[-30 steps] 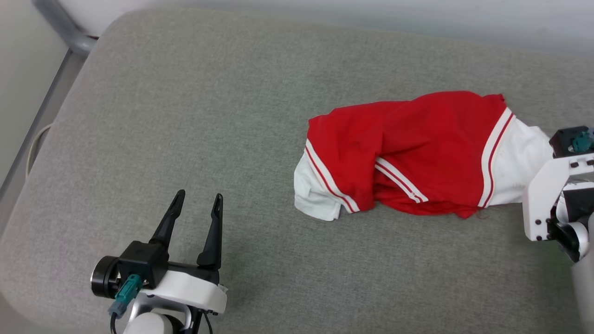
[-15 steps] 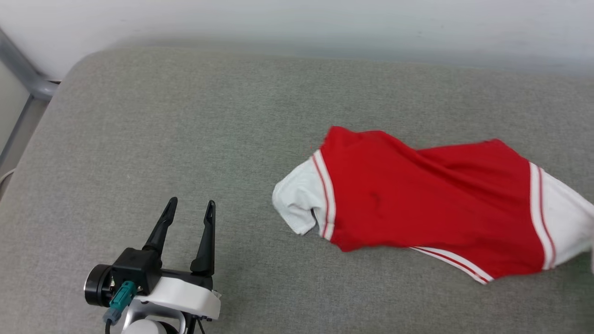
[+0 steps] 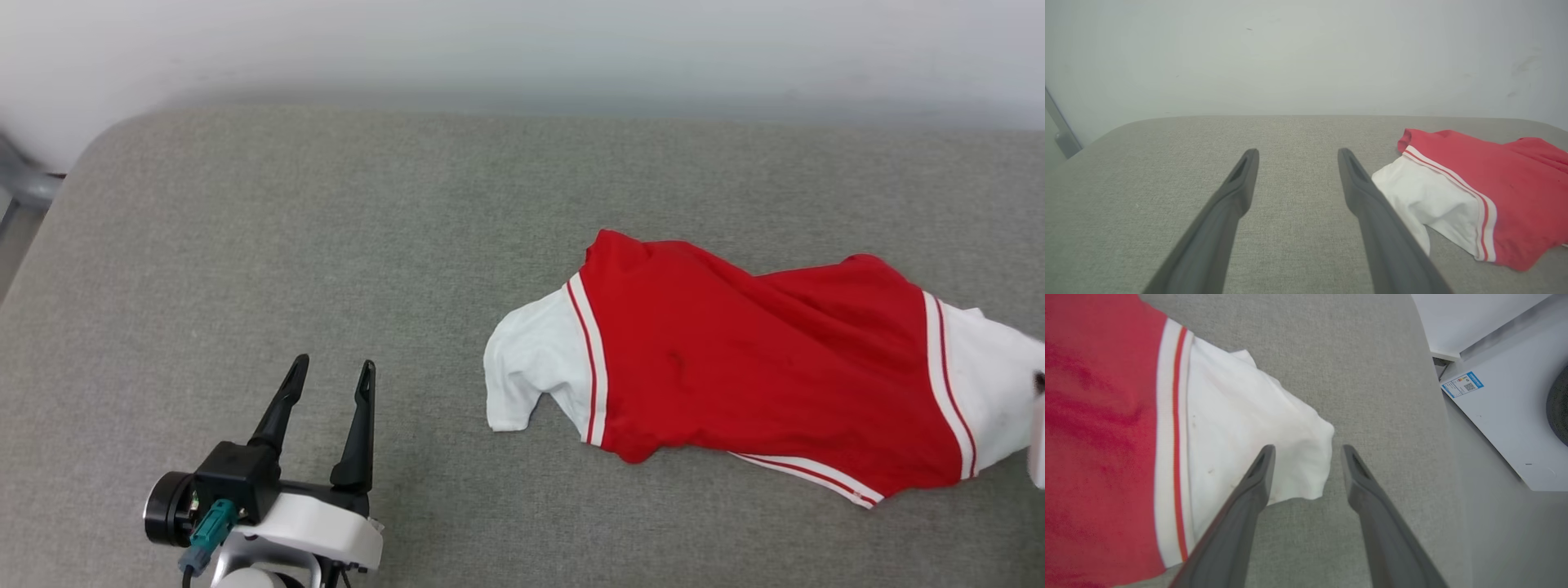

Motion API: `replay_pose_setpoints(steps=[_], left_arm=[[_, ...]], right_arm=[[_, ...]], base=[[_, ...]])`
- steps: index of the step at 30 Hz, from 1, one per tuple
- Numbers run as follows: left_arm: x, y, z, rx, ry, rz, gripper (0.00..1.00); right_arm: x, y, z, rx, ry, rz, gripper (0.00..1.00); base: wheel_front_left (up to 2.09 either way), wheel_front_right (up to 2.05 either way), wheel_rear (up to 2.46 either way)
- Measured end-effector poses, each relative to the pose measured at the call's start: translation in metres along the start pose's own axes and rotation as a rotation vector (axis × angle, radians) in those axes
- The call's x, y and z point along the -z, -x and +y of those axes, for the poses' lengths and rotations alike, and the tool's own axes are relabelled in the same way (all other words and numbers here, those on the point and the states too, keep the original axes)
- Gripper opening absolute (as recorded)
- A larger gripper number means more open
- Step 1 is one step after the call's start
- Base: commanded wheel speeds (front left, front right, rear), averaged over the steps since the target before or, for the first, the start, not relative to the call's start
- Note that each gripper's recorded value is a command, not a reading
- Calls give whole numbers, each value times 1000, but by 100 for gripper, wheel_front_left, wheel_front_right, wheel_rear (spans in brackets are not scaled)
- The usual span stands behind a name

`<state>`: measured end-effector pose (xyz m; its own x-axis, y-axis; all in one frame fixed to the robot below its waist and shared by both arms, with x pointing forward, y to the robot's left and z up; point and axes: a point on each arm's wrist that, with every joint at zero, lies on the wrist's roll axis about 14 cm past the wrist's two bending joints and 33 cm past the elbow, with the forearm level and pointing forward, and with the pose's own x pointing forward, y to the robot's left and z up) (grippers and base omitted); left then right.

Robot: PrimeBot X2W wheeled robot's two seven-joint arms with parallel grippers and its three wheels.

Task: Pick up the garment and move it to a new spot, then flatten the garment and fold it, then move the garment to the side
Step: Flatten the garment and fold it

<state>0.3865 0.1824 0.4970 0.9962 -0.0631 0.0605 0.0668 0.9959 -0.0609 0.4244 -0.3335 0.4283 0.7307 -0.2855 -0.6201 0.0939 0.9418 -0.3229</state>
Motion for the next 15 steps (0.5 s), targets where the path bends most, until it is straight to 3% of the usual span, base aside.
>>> replay_pose_setpoints(steps=[8,15], left_arm=[[-11,1,-17,46,40,-36,100],[-13,5,-44,125,39,-40,100]], right_arm=[[-66,39,8,-46,-89,-417,100],[-64,87,19,-71,-235,-671,100]], base=[[0,0,0],[0,0,0]])
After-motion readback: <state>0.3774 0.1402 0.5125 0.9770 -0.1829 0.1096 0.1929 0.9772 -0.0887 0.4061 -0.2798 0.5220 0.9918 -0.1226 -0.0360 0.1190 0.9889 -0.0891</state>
